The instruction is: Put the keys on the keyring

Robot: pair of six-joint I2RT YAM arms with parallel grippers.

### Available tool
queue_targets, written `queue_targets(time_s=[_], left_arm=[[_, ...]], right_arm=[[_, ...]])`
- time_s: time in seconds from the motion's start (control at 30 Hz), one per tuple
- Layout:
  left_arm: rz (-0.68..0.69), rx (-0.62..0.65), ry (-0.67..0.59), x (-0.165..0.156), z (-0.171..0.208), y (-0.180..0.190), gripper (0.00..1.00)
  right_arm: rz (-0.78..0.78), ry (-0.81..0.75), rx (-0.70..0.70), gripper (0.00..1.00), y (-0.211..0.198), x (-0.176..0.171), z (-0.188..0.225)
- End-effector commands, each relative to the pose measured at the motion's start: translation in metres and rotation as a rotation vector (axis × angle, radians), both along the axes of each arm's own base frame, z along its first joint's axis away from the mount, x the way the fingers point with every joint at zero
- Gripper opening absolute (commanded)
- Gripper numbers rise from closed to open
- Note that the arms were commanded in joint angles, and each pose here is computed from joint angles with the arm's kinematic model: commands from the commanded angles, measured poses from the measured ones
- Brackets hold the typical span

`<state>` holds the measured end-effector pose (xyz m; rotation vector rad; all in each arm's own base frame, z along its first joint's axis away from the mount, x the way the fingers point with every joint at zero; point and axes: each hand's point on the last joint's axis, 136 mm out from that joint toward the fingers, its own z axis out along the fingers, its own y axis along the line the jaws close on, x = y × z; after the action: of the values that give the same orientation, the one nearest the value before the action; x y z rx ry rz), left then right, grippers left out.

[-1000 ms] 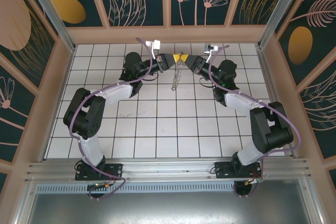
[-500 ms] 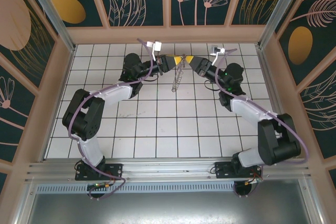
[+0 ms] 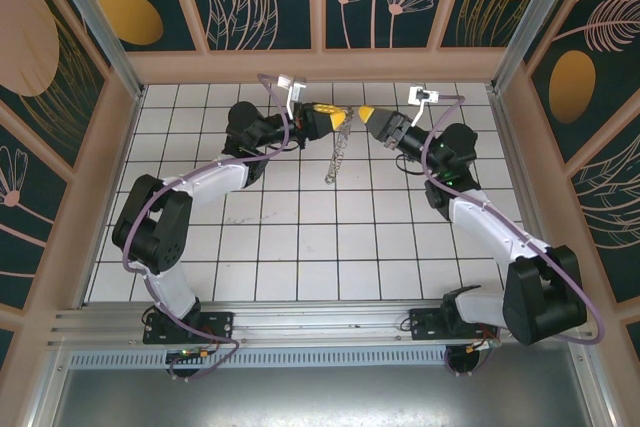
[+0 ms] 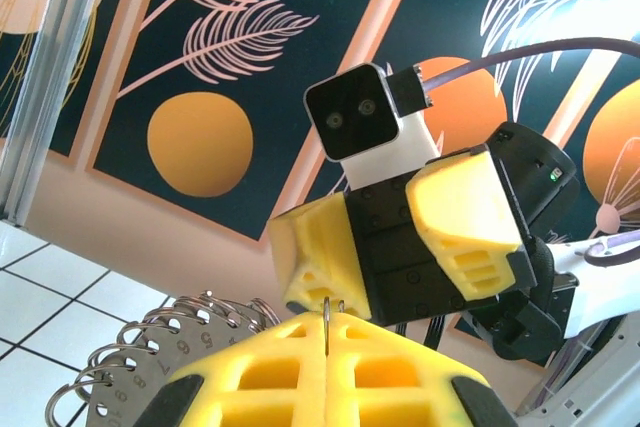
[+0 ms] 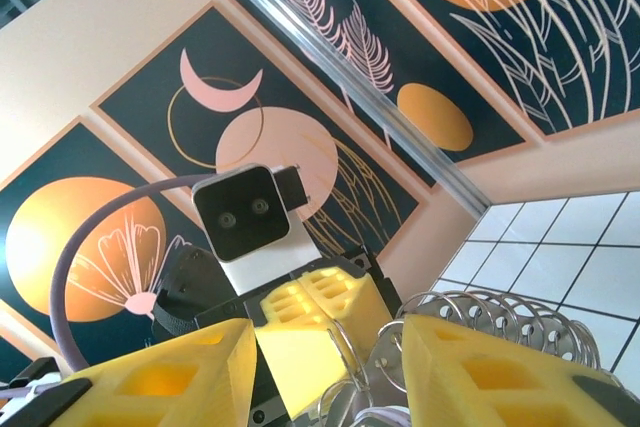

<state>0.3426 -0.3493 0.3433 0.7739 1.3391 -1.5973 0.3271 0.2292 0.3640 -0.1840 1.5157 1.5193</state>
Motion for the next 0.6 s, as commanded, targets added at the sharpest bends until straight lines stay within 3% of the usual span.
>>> queue_targets(time_s=[0.0,0.37,0.57], left_arm=[[-0.022,-0.045,-0.139,-0.02,0.032,0.006,0.0],[-0.029,-0.053,-0.118,-0.018,0.031,0.004,0.0],[-0.036,-0.067,-0.094,-0.016,0.029,0.004,0.0]], right_arm=[[0.045,-0.029,-0.007,0.42,0.01,-0.006,-0.001],[0.079,-0.038,-0.002,0.33,0.02,-0.013,0.002],[0.014,-0.044,-0.044,0.34,0.012,-0.015,0.002]])
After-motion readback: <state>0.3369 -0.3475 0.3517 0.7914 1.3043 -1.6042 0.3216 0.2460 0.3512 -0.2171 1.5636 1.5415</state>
